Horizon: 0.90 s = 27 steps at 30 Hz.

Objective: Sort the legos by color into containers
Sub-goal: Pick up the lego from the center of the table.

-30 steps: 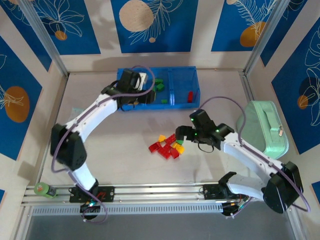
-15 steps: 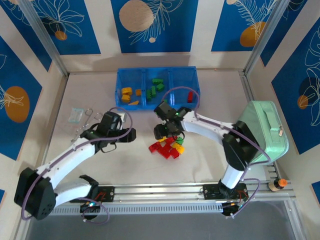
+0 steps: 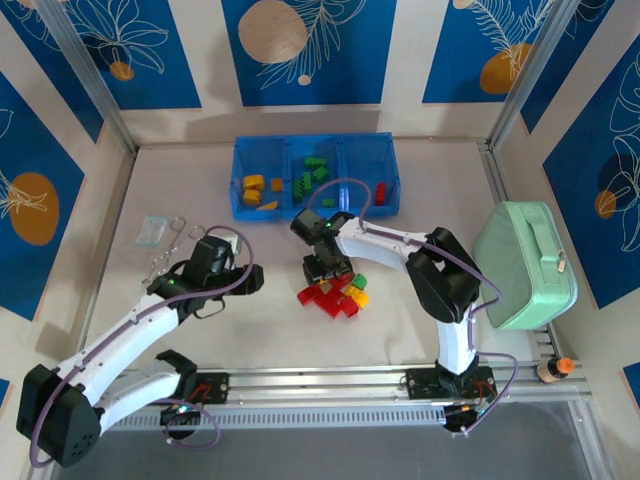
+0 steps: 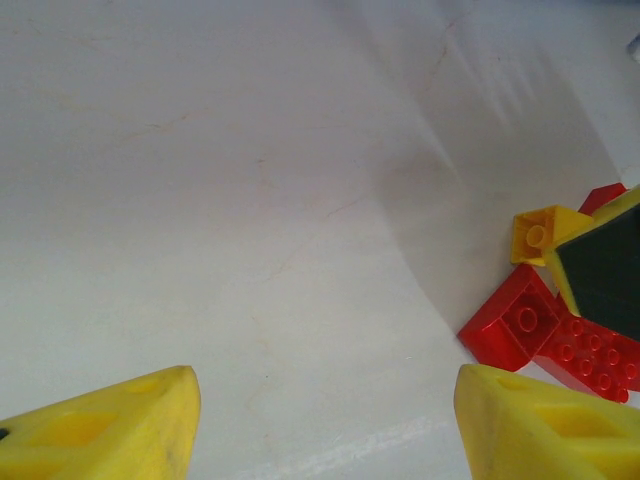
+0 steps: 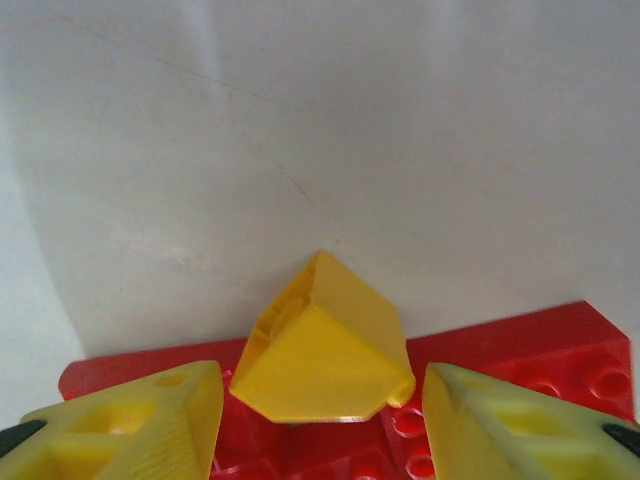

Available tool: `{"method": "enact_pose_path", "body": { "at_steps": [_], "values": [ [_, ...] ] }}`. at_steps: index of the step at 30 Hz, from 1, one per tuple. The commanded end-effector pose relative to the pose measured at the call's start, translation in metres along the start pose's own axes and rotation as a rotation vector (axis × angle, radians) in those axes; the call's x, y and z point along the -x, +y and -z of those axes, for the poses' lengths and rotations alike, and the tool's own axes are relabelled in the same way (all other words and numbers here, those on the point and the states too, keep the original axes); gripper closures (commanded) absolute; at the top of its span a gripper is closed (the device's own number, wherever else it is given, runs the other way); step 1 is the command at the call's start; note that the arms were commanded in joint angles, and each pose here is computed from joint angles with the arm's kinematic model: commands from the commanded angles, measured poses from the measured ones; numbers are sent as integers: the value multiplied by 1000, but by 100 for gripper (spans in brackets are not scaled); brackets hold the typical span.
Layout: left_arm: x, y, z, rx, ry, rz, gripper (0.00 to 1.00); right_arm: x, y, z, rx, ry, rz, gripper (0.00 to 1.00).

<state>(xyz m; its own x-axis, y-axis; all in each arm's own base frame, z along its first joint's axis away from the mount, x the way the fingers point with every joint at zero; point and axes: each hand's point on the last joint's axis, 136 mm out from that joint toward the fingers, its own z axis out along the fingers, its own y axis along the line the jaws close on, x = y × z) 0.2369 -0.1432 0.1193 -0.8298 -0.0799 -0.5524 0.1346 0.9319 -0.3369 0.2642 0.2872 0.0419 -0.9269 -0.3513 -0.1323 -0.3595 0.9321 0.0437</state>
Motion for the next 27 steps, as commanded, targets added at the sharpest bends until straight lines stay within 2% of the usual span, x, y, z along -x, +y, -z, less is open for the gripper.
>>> {"method": "enact_pose_path", "body": {
  "at_steps": [1,5,10,15,22,27],
  "values": [
    [-4,3,2,14,5,13,32,-3,8,-6,1,36,31,43],
    [-4,5,1,23,6,4,32,1,9,-14,-8,45,30,45],
    [-5,7,2,34,3,1,32,4,13,-19,-19,52,36,56],
    [-6,10,4,45,-3,1,33,15,20,-9,-11,28,43,60],
    [-2,10,19,26,-65,7,33,84,44,45,65,-146,21,63],
    [-15,16,27,30,-52,38,33,138,61,72,134,-252,5,63]
  ]
}}
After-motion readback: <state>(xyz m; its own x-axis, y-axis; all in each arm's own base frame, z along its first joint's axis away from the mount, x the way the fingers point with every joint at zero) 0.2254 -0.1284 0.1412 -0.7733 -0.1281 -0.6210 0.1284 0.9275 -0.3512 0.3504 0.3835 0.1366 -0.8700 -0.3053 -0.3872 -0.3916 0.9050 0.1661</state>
